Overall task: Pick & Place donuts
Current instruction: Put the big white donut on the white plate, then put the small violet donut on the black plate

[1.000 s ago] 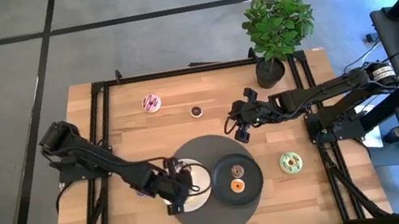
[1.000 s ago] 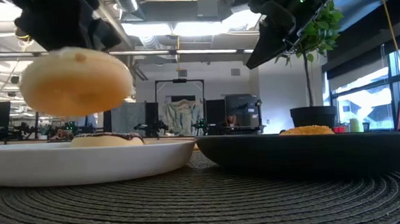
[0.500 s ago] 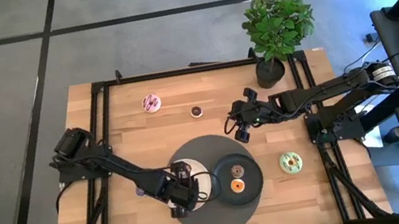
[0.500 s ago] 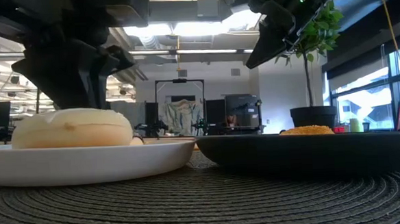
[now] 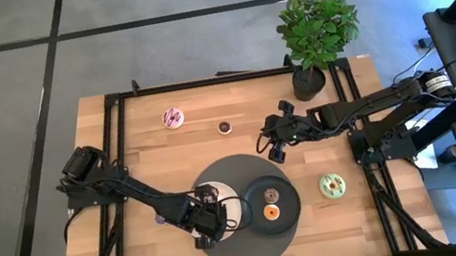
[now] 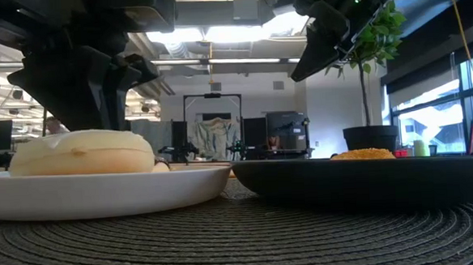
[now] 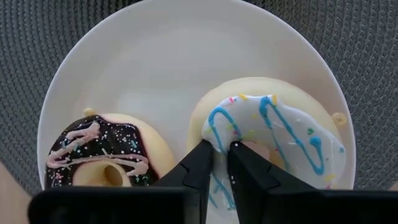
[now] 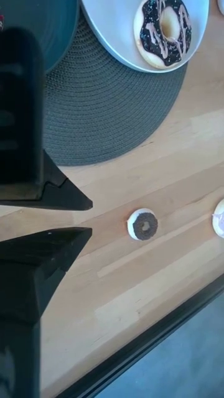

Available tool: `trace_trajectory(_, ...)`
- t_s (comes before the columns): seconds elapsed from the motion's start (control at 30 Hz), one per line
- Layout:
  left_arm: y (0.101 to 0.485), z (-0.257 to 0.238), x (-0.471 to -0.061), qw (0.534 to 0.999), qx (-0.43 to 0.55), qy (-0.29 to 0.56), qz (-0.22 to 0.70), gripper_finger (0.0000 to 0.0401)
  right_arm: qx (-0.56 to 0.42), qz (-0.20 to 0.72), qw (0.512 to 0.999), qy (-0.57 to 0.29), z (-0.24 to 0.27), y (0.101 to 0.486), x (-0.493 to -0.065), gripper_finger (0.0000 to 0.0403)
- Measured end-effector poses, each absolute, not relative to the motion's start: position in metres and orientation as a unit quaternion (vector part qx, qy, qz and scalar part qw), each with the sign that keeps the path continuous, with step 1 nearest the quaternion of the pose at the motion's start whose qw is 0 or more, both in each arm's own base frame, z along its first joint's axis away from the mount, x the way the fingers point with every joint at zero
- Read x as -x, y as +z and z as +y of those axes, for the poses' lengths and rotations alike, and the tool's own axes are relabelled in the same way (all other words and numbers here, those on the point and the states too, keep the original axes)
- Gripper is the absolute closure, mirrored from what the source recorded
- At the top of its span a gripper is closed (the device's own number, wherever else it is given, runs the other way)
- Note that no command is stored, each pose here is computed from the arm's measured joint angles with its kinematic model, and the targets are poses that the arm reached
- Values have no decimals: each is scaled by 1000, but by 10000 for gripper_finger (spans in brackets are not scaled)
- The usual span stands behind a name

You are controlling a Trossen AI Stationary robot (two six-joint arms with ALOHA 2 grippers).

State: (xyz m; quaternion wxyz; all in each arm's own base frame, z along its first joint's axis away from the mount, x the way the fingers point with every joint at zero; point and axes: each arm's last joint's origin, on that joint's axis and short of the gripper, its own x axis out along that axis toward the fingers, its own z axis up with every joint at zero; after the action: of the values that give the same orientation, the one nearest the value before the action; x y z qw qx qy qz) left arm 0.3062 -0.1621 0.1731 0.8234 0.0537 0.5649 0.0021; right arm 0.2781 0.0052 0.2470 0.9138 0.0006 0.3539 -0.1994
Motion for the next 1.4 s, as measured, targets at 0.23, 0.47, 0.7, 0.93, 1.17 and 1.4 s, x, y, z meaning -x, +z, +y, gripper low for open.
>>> trace_trajectory(0.23,173,-162,-306,824,-50,4,565,334,0,356,913,-200,5,247,-278,344)
trace_trajectory(0.47,173,-162,-306,823,-47,1,567,304,1,357,913,-199,5,247,-278,344)
trace_trajectory(0.7,180,-161,-305,827,-43,-1,560,275,1,357,913,-199,5,247,-278,344)
trace_trajectory(0.93,206,-151,-290,825,-28,19,565,270,2,361,911,-199,5,246,-277,344)
trace_trajectory(1.17,246,-131,-250,835,-16,173,522,269,3,369,908,-199,5,245,-276,344)
trace_trajectory(1.4,240,-119,-208,824,112,238,503,273,-2,372,909,-187,6,245,-276,344)
